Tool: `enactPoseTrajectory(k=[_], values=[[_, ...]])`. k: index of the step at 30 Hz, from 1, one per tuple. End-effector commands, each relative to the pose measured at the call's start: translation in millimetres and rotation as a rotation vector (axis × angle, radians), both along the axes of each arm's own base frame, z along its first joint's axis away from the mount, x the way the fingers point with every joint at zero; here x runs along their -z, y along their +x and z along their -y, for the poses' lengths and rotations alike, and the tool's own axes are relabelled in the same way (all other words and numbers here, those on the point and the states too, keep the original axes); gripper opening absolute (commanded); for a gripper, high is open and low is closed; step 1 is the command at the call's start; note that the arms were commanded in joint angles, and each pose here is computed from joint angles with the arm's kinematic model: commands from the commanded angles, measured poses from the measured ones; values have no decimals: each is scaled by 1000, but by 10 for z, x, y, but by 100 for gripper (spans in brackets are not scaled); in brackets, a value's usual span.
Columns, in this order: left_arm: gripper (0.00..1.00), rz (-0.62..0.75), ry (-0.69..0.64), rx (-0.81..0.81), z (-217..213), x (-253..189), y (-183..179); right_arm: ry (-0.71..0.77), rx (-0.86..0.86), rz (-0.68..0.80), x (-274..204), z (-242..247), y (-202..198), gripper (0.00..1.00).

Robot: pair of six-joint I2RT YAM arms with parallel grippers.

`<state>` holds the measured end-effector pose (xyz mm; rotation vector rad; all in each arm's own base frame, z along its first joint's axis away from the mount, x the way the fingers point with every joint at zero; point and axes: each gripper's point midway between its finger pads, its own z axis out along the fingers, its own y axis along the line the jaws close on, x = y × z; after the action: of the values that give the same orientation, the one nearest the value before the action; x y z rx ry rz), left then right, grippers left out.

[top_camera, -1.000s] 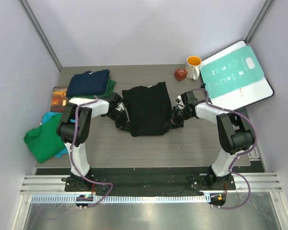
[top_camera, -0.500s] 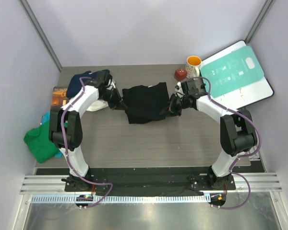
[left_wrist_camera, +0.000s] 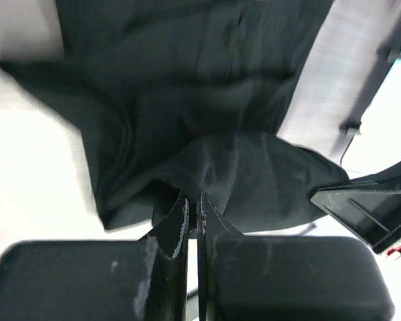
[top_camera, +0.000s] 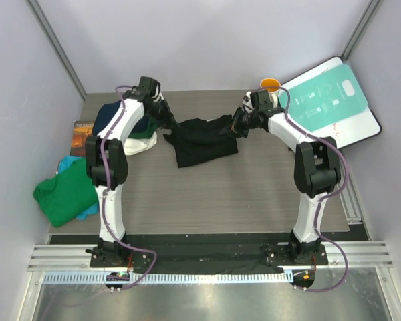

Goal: Fold and stack the t-shirts

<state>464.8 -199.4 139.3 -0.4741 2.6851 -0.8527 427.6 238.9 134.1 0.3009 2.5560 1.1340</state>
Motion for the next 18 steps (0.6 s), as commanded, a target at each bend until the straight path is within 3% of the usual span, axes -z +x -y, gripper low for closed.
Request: enactPoseTrajectory(k=[1, 7, 15, 18], values=[[0, 28, 24, -26, -74, -101, 282, 31, 42, 94, -245, -43, 483, 1], [0, 71, 31, -86, -189, -158, 525, 74, 82, 131, -310, -97, 881, 1], [0, 75, -2, -131, -178, 197, 827, 178, 179, 90, 26, -98, 1259, 1], [0, 106, -25, -126, -129, 288, 979, 279, 237, 135, 2, -112, 1481, 1]])
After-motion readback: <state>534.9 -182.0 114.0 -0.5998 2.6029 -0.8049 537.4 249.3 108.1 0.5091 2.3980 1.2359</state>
